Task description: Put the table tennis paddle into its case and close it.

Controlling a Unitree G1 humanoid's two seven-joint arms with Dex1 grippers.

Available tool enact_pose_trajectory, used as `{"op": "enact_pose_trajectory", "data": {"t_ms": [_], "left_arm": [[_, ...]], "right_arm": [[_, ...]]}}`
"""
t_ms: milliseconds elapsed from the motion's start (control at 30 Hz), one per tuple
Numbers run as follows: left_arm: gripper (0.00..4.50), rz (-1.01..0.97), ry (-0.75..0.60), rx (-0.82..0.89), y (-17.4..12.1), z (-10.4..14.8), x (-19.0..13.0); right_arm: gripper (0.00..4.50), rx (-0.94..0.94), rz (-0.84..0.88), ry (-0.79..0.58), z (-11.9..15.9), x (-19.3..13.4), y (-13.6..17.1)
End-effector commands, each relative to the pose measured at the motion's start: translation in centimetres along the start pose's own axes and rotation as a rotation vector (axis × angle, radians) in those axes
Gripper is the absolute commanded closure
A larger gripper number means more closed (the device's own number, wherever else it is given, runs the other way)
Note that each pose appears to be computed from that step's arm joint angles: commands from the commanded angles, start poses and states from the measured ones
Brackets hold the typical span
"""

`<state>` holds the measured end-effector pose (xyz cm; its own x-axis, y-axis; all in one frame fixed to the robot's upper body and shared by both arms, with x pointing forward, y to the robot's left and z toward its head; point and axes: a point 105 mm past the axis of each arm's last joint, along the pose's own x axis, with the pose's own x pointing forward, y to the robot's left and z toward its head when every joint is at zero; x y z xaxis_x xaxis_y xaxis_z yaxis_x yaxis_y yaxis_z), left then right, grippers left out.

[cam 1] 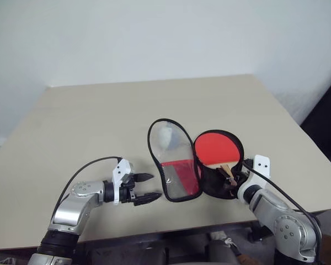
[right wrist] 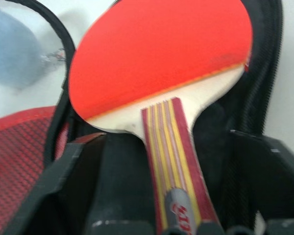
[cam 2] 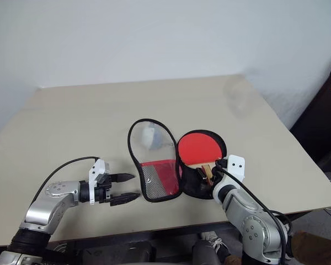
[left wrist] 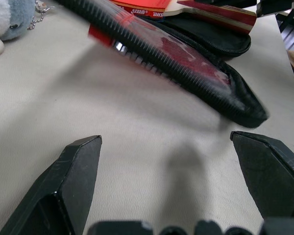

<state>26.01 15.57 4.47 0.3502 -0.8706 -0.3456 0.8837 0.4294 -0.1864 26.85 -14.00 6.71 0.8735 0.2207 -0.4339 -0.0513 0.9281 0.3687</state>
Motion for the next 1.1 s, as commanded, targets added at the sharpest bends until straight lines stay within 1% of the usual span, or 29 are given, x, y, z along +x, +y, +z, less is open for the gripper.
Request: {"op": "enact_pose_trajectory", "data": {"t_ms": [33, 133, 167, 233, 333, 433, 533, 600, 733, 833, 967, 1100], "left_arm": [[0.00, -0.001, -0.024, 0.042, 0.3, 1.0, 0.1], [0.00, 0.001, -0.026, 0.044, 0.5, 1.0, 0.2], [0.00, 0.001, -0.027, 0.045, 0.5, 1.0, 0.3], [0.00, -0.002, -0.027, 0.048, 0.6, 1.0, 0.3], [0.00, 0.000, -0.024, 0.052, 0.9, 0.9, 0.5], [0.00, -0.005, -0.024, 0.056, 1.0, 1.0, 0.6], [0.00, -0.009, -0.024, 0.060, 1.1, 1.0, 0.7], [0.00, -0.012, -0.023, 0.061, 1.0, 1.0, 0.7], [0.00, -0.018, -0.020, 0.062, 0.9, 0.9, 0.7], [0.00, -0.019, -0.018, 0.063, 0.9, 0.9, 0.8], [0.00, -0.020, -0.018, 0.064, 0.9, 0.9, 0.9], [0.00, -0.020, -0.020, 0.064, 0.9, 1.0, 1.0]], "right_arm": [[0.02, -0.019, 0.112, -0.119, 2.7, -1.4, 1.3], [0.02, -0.022, 0.197, -0.131, 3.2, -2.3, 1.8], [0.02, -0.023, 0.203, -0.122, 3.2, -2.4, 1.5], [0.02, -0.022, 0.180, -0.090, 3.1, -2.4, -0.2], [0.02, -0.044, 0.178, 0.007, 2.2, -2.8, -2.3], [0.02, -0.063, 0.214, 0.092, 0.9, -3.7, -3.2], [0.02, -0.071, 0.203, 0.117, 0.1, -4.3, -3.9], [0.02, -0.077, 0.226, 0.130, -0.3, -4.6, -3.5], [0.02, -0.102, 0.337, 0.163, -1.3, -5.2, -1.0], [0.02, -0.108, 0.390, 0.196, -2.2, -5.3, 0.4], [0.02, -0.109, 0.407, 0.213, -2.8, -4.7, 1.2], [0.02, -0.134, 0.412, 0.200, -2.3, -4.6, 1.4]]}}
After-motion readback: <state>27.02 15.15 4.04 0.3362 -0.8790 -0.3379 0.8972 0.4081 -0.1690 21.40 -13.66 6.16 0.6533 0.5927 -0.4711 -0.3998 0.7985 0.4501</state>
